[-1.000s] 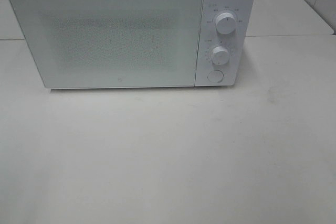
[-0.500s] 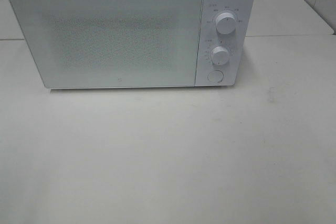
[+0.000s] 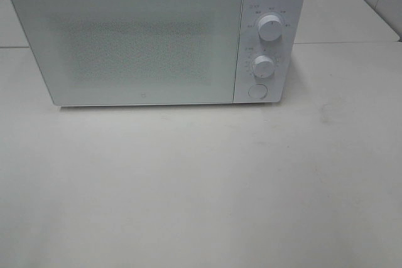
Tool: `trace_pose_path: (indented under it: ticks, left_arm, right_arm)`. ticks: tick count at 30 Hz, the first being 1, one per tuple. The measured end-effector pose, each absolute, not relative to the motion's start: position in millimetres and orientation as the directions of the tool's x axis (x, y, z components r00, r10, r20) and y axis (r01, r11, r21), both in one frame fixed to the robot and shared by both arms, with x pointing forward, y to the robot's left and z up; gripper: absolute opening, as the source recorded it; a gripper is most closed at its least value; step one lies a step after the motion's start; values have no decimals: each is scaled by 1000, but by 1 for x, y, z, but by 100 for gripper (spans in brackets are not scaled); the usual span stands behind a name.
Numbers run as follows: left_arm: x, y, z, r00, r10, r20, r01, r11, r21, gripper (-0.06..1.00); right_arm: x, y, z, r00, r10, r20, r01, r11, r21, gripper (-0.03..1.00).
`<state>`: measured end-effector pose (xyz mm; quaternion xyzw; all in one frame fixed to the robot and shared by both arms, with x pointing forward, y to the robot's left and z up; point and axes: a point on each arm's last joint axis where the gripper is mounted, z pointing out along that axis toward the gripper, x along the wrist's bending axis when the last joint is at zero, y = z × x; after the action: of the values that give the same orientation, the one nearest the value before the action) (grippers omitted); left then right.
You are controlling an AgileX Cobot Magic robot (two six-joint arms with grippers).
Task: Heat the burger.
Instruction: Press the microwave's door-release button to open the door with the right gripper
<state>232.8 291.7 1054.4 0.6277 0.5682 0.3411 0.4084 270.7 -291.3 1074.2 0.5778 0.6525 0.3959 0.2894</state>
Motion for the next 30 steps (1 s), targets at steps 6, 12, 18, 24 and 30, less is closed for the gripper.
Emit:
trace_pose_path:
  ticks: [6, 12, 18, 24, 30]
  left_arm:
    - [233, 292, 1054, 122, 992, -36, 435, -21, 900, 99]
    - [233, 292, 1054, 122, 992, -36, 435, -21, 900, 99]
    - [233, 292, 1054, 122, 992, -36, 435, -21, 900, 99]
    - [233, 292, 1054, 122, 992, -36, 435, -21, 900, 99]
    - [233, 292, 1054, 122, 992, -36, 435, -21, 900, 99]
  right_arm:
    - [299, -285, 1078, -164, 983, 80, 531, 20, 847, 74]
    - [332, -279, 1078, -163, 983, 80, 524, 18, 851, 74]
    - [357, -273, 1074, -163, 983, 80, 525, 17, 851, 74]
    - [383, -268, 1068, -162, 983, 80, 520, 16, 854, 74]
    - [403, -263, 1062, -164, 983, 82, 497, 11, 868, 74]
